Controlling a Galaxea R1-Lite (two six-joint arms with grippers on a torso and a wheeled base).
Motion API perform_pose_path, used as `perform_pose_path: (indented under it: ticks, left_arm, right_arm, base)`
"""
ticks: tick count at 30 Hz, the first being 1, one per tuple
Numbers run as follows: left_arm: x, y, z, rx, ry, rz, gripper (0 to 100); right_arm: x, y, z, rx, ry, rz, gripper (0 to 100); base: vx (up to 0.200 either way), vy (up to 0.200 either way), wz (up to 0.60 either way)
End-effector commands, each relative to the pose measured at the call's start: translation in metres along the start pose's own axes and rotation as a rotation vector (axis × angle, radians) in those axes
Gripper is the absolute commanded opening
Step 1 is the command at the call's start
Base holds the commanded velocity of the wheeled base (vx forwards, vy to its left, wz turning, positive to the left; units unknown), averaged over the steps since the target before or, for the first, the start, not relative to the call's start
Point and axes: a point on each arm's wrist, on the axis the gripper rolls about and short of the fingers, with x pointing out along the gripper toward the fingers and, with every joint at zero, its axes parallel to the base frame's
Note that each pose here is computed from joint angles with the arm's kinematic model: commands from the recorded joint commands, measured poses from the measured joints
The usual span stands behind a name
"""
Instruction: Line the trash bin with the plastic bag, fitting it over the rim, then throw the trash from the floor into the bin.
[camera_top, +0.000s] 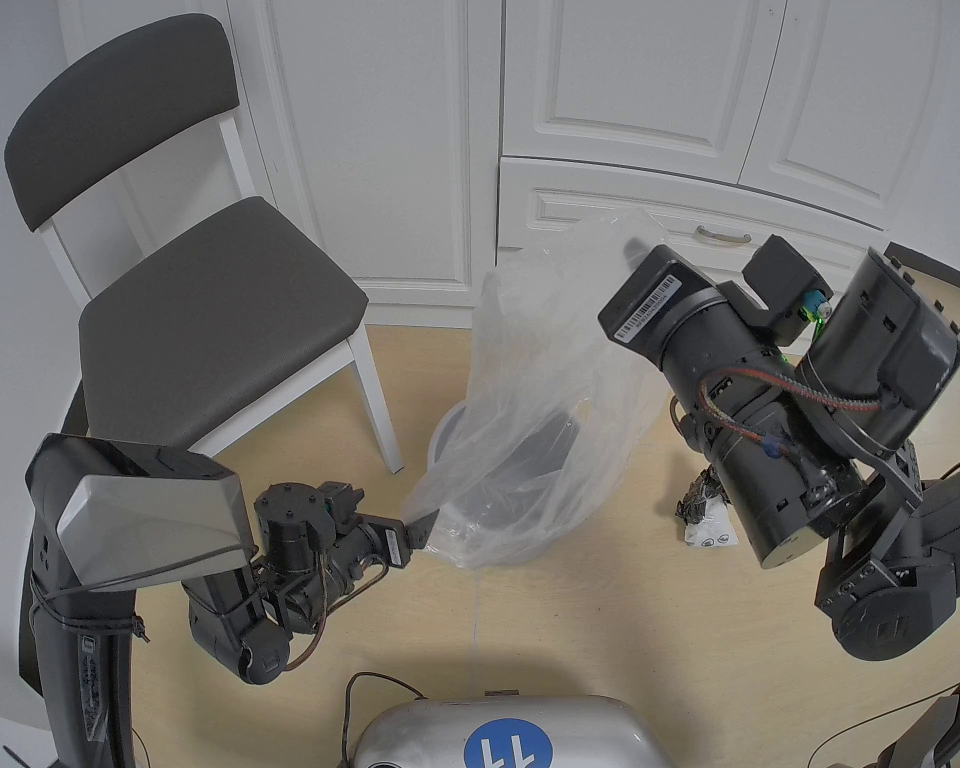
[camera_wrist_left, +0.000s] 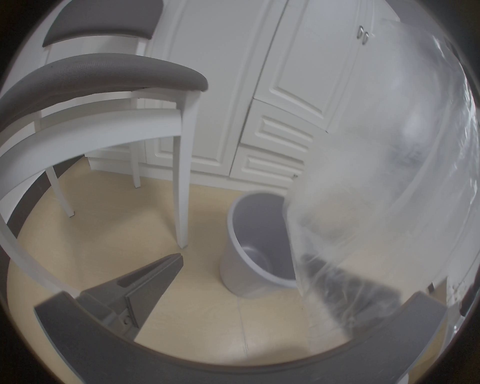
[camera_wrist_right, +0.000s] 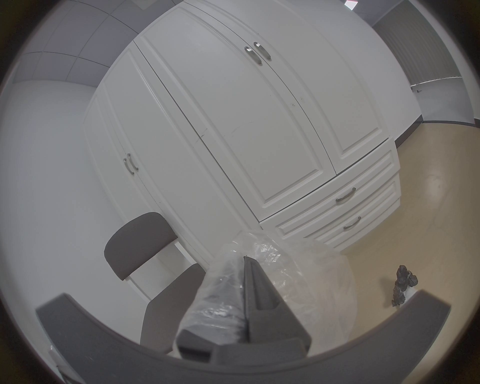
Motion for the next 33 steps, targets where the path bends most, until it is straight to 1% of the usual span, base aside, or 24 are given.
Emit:
perform_pose_path:
  ticks: [1, 3, 4, 6, 7, 9, 10, 11, 12, 13, 16, 33]
  left_arm:
    - [0.013, 0.014, 0.018, -0.073, -0.087, 0.034, 100]
    - [0.016, 0.015, 0.024, -0.107, -0.111, 0.032, 100]
    - [0.018, 0.014, 0.026, -0.141, -0.125, 0.026, 100]
    - [0.019, 0.010, 0.025, -0.188, -0.129, 0.027, 100]
    - [0.019, 0.009, 0.025, -0.194, -0.129, 0.027, 100]
    - [0.025, 0.000, 0.021, -0.235, -0.133, 0.012, 100]
    - [0.025, 0.000, 0.021, -0.235, -0.133, 0.012, 100]
    - [0.030, -0.001, 0.016, -0.261, -0.132, 0.022, 100]
    - [0.030, -0.001, 0.016, -0.261, -0.132, 0.022, 100]
    - [0.033, -0.002, 0.012, -0.287, -0.127, 0.024, 100]
    - [0.036, -0.002, 0.006, -0.324, -0.116, 0.022, 100]
    - [0.035, -0.007, 0.005, -0.325, -0.112, 0.009, 100]
  right_arm:
    - [-0.002, 0.001, -0.002, -0.004, 0.008, 0.003, 0]
    - [-0.002, 0.002, -0.002, -0.003, 0.010, 0.006, 0]
    - [-0.002, 0.002, -0.003, -0.004, 0.011, 0.006, 0]
    - [-0.002, 0.002, -0.003, -0.005, 0.013, 0.007, 0]
    - [-0.002, 0.002, -0.004, -0.005, 0.013, 0.007, 0]
    - [-0.002, 0.002, -0.004, -0.004, 0.011, 0.002, 0]
    - [-0.002, 0.002, -0.004, -0.004, 0.011, 0.002, 0]
    - [-0.002, 0.003, -0.003, -0.002, 0.005, -0.009, 0]
    - [-0.002, 0.003, -0.003, -0.002, 0.005, -0.009, 0]
    - [-0.002, 0.003, -0.002, -0.004, 0.003, -0.010, 0]
    - [-0.001, 0.002, -0.002, -0.005, 0.002, -0.011, 0]
    - [-0.003, 0.003, -0.005, -0.008, 0.010, -0.007, 0]
  base:
    - [0.000, 0.000, 0.00]
    - [0.000, 0.000, 0.00]
    - [0.000, 0.000, 0.00]
    - [0.000, 0.000, 0.00]
    - [0.000, 0.000, 0.00]
    - [0.000, 0.000, 0.00]
    - [0.000, 0.000, 0.00]
    - [0.000, 0.000, 0.00]
    - [0.000, 0.000, 0.00]
    - [0.000, 0.000, 0.00]
    - [0.000, 0.000, 0.00]
    - [0.000, 0.000, 0.00]
